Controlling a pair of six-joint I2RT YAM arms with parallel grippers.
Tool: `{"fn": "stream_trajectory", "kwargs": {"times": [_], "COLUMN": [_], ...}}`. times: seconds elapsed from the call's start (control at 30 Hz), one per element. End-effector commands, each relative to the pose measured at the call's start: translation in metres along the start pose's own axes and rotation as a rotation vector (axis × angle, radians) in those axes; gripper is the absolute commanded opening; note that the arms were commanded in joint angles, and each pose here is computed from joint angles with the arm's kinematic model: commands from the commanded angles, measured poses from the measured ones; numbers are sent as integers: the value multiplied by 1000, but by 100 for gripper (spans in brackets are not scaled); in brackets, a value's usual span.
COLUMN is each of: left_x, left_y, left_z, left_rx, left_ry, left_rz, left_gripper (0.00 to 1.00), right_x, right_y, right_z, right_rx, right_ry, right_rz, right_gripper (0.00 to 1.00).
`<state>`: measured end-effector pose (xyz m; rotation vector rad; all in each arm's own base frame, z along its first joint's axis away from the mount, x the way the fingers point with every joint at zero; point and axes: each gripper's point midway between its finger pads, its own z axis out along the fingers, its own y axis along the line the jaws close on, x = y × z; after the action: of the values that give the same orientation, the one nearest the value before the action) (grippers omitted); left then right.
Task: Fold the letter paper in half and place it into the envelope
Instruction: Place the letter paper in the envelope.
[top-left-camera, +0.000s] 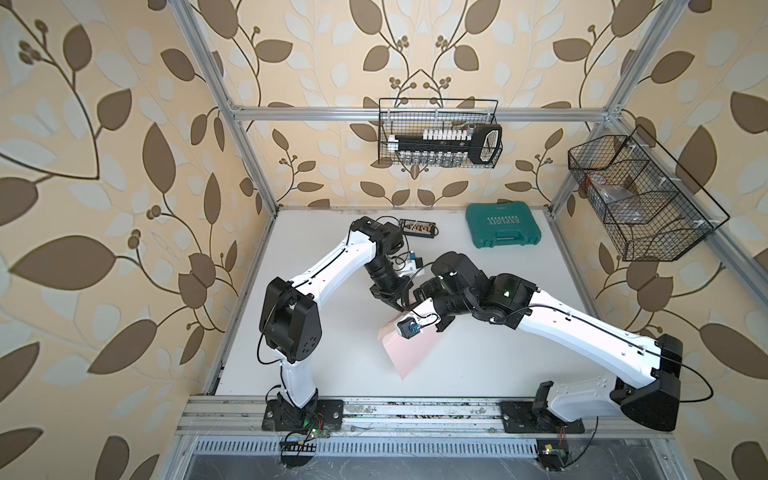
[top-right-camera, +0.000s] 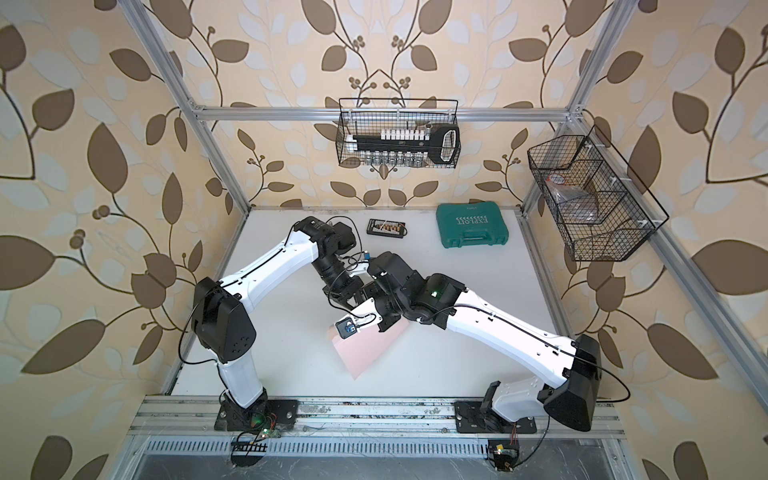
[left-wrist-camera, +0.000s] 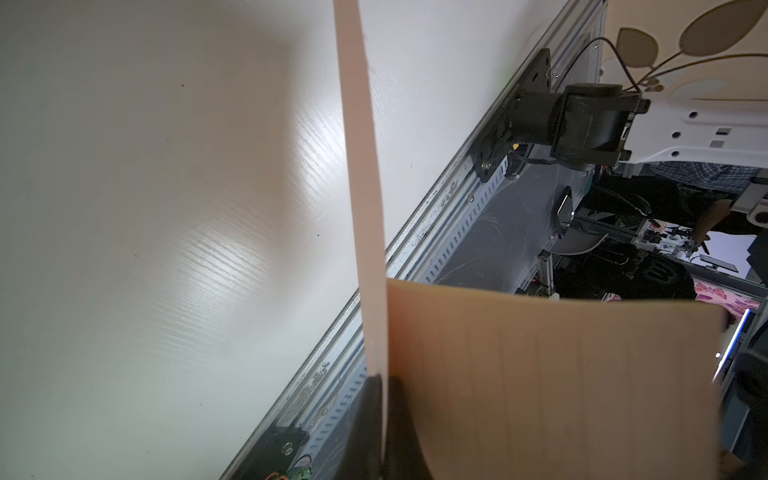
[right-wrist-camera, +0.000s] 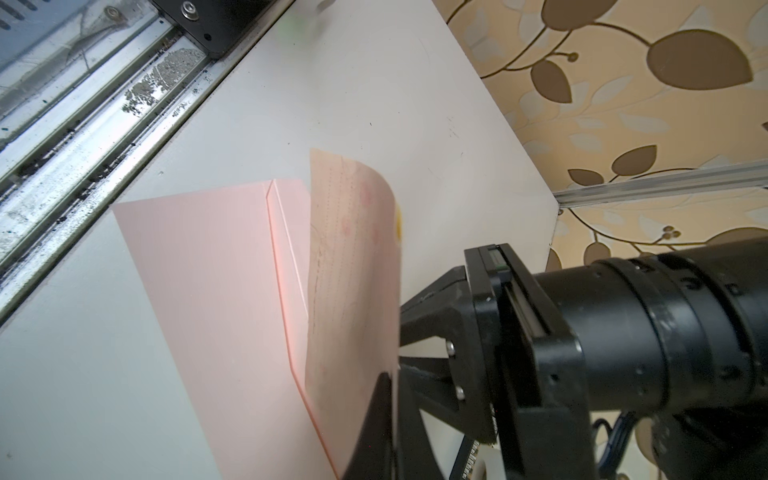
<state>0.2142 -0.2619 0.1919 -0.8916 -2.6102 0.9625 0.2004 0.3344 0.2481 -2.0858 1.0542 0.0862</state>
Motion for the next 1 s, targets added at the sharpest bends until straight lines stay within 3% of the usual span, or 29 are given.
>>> {"fn": "stream_trajectory", "kwargs": {"times": [0.0,0.97], "left_x": [8,10], "left_y": [-14,-28], "left_z": [-4,-1], "left_rx": [38,80], "left_ry": [6,15], "left_rz": [21,48], "left_gripper": [0,0], "right_x": [5,41], "right_y": [12,40], "right_z": [4,3], "right_rx": [-18,-132], "right_ry": [13,190], "right_rz": [8,-76], "right_gripper": [0,0]}}
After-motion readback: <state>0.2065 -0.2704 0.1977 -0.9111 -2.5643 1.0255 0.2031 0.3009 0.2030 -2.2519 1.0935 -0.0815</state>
